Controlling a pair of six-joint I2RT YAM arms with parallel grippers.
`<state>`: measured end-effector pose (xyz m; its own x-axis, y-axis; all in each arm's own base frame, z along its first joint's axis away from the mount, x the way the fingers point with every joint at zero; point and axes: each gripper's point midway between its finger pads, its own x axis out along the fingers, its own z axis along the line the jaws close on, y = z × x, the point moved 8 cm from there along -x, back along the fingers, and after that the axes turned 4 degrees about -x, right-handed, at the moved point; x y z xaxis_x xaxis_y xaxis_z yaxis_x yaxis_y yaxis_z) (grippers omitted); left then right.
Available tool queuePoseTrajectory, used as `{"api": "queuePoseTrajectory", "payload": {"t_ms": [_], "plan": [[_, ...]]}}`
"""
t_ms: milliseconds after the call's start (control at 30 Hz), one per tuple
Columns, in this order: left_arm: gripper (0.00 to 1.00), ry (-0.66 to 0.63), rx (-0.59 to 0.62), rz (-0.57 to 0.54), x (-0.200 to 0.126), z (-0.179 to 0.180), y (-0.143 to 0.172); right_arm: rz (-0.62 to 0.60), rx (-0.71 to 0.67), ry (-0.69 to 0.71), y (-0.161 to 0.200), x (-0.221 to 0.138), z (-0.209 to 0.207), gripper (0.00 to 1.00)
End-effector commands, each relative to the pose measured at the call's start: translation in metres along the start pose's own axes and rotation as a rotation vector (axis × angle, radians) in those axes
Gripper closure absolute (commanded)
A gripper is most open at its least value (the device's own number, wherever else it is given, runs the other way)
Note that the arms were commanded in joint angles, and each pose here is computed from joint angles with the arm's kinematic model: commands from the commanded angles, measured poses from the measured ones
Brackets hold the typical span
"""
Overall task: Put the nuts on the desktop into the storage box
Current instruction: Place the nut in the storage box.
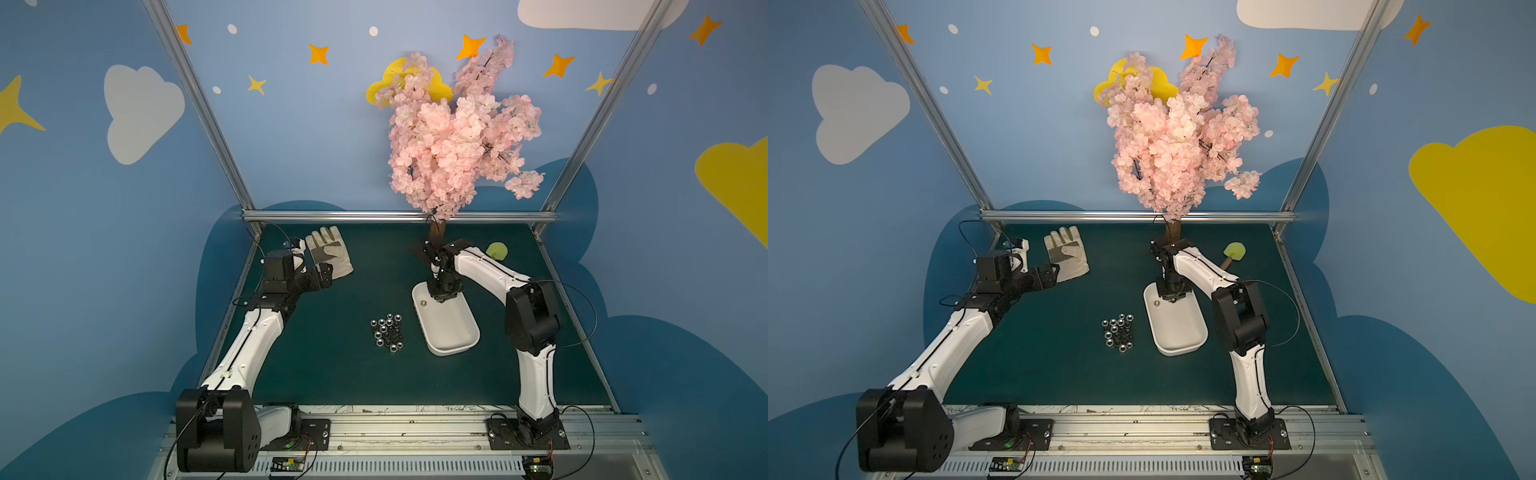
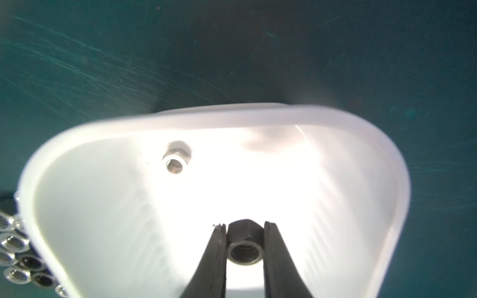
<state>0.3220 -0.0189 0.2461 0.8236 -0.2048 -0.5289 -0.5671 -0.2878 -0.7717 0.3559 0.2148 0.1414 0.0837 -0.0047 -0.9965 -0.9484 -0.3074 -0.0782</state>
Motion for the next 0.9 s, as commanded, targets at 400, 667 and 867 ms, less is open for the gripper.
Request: {"api": "queuePoseTrajectory", "payload": {"t_ms": [400, 667, 867], "plan": [[0.00, -0.001, 0.016, -0.012, -0.003, -0.002, -0.006, 0.016, -0.062, -0.001, -0.030, 0.036, 0.023, 0.79], [0.00, -0.001, 0.021, -0.016, -0.004, -0.003, -0.008, -0.007, -0.083, -0.016, -0.034, 0.018, 0.033, 0.57], [0.00, 0.001, 0.022, -0.023, -0.007, -0.004, -0.009, -0.060, -0.085, -0.001, -0.031, -0.012, 0.031, 0.49]]}}
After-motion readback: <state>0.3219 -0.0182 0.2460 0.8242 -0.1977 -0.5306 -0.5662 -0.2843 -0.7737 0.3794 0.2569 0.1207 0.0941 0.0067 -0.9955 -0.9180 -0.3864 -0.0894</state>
